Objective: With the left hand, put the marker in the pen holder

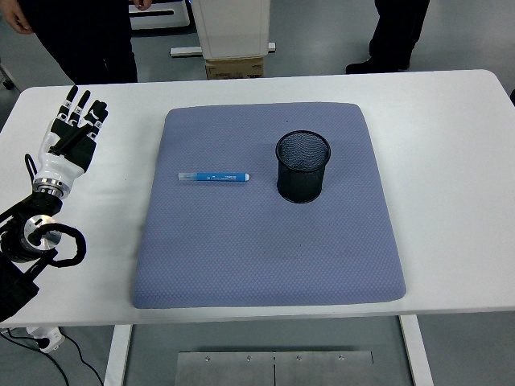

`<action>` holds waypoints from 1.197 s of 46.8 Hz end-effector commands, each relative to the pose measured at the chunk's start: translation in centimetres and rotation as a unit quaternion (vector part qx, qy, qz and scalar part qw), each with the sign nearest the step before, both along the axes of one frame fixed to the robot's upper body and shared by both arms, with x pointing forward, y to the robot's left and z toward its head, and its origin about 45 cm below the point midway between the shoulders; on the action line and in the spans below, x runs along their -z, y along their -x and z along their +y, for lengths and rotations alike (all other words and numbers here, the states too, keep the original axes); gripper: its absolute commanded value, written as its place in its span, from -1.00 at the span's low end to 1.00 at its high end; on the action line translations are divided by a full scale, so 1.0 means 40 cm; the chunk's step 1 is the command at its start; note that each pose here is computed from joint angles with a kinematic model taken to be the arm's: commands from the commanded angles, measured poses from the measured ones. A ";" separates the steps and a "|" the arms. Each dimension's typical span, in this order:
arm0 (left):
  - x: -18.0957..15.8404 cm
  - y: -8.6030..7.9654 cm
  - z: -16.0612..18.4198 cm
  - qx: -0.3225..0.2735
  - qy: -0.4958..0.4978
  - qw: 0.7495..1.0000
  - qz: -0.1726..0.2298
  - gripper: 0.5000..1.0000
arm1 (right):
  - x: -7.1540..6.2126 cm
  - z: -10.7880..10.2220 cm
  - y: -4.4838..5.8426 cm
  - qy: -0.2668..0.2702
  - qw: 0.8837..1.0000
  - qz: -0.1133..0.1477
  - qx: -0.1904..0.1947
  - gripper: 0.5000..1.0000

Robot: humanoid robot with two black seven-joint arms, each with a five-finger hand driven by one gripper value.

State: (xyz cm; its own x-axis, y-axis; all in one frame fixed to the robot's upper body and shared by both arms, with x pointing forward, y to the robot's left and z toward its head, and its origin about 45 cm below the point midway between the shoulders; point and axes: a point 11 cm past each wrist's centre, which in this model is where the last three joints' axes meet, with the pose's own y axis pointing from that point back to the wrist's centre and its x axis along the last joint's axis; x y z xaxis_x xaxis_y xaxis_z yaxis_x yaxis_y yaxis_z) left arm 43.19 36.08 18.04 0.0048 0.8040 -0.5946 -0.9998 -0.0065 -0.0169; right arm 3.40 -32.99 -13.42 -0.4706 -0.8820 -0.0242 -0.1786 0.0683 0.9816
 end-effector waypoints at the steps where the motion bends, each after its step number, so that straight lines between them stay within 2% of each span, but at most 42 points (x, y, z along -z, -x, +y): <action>1: 0.003 0.000 0.000 -0.003 -0.002 1.000 0.003 1.00 | 0.000 0.000 0.000 0.000 1.000 0.000 0.000 1.00; 22: 0.004 -0.001 0.005 -0.007 -0.006 1.000 0.009 1.00 | 0.000 0.000 0.000 0.000 1.000 0.000 0.000 1.00; 38: 0.008 -0.003 0.005 -0.029 0.043 0.999 0.011 1.00 | 0.000 0.000 0.000 0.000 1.000 0.000 0.000 1.00; 50: -0.032 -0.023 0.019 -0.028 0.021 0.999 -0.002 1.00 | 0.000 0.000 0.000 0.000 1.000 0.000 0.000 1.00; 56: -0.037 -0.017 0.055 -0.039 0.000 0.999 0.003 1.00 | 0.000 0.000 0.000 0.000 1.000 0.000 0.000 1.00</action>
State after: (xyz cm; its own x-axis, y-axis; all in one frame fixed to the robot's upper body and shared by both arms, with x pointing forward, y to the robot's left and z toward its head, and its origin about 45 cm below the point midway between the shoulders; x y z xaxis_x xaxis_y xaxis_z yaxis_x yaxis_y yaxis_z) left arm 44.02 37.35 19.33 -0.0509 0.7904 -0.6104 -0.9973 -0.0730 -0.0113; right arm 3.40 -32.99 -13.42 -0.4706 -0.8820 -0.0243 -0.1787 0.0684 0.9815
